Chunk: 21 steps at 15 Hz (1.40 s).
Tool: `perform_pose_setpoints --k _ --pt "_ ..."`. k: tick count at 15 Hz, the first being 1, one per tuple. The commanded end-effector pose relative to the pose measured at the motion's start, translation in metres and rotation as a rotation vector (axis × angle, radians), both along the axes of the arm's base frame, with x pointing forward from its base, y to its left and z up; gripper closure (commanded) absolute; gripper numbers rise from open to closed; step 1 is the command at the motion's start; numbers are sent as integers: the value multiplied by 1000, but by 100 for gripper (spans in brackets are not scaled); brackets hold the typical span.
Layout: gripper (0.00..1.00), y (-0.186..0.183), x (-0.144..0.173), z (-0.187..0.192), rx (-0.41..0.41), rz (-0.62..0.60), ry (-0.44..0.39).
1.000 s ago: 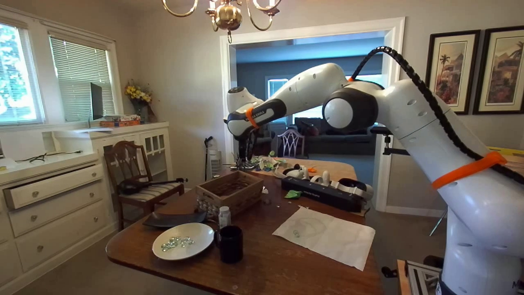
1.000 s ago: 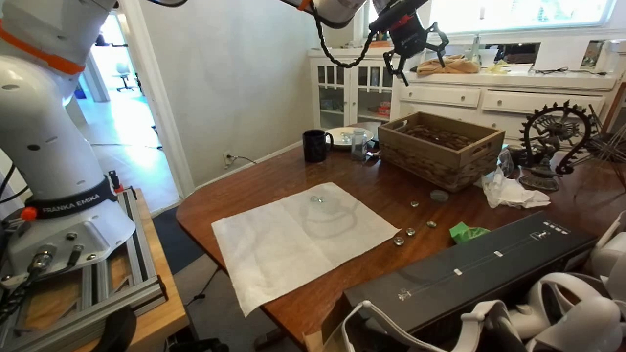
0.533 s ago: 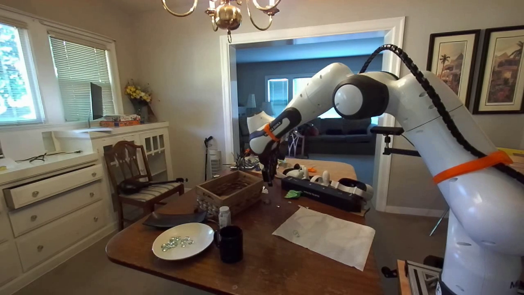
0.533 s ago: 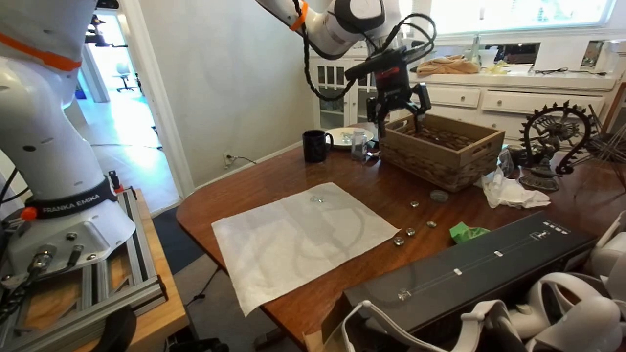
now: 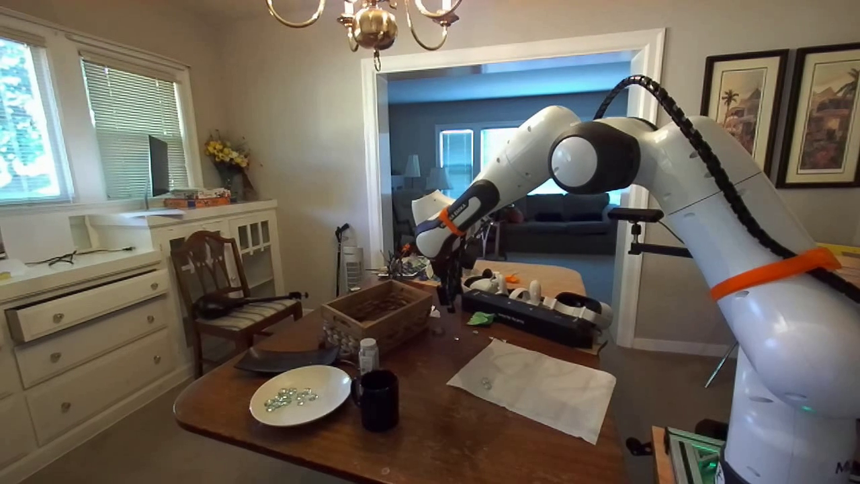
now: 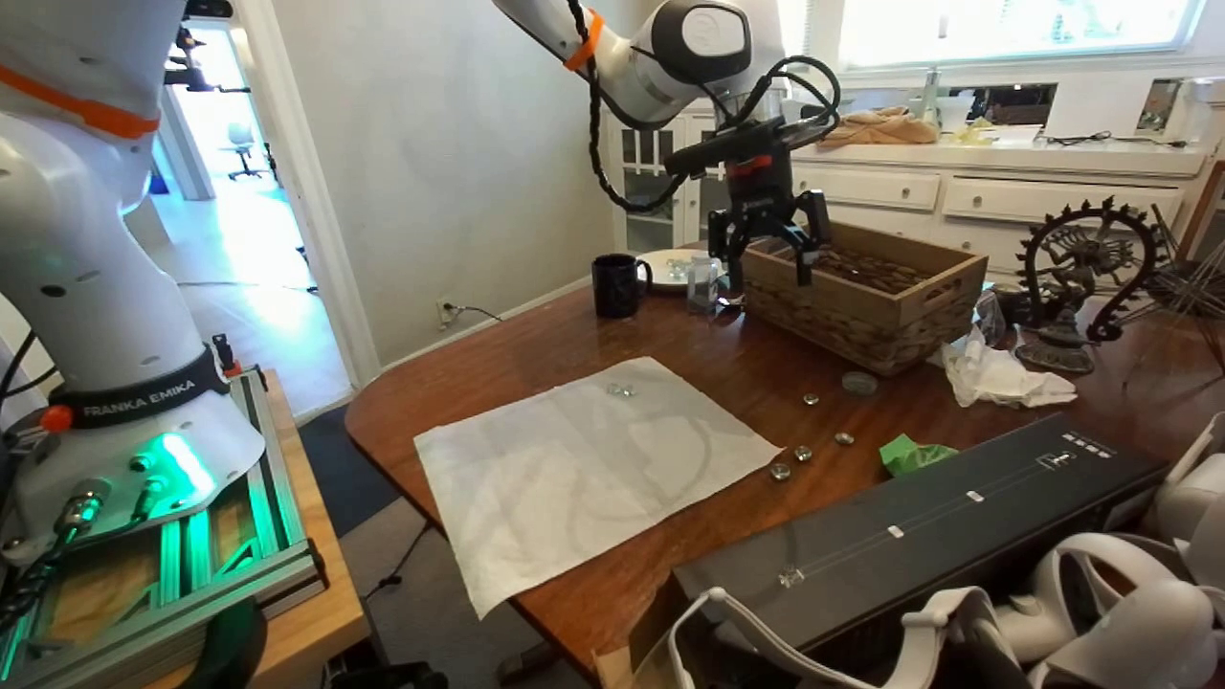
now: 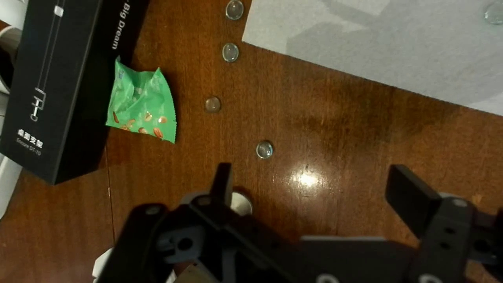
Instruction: Put the fork inside the basket then put the blocks inside the cup
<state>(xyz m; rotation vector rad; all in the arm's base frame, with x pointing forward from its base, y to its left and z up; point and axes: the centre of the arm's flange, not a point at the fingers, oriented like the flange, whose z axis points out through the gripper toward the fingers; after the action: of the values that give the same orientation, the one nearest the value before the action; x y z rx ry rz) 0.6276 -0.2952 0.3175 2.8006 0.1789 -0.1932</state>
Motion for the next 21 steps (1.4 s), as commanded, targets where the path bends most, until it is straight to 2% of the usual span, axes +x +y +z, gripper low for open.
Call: perform_pose_setpoints --k 1,5,9,14,21 --pt "0 -8 18 -15 49 -50 55" --pt "0 -28 18 -42 148 -101 76" --pt "0 -73 -6 -64 271 -131 -13" --pt "0 -113 -37 -76 276 -108 -101" --pt "0 -101 -11 -84 253 -63 -169"
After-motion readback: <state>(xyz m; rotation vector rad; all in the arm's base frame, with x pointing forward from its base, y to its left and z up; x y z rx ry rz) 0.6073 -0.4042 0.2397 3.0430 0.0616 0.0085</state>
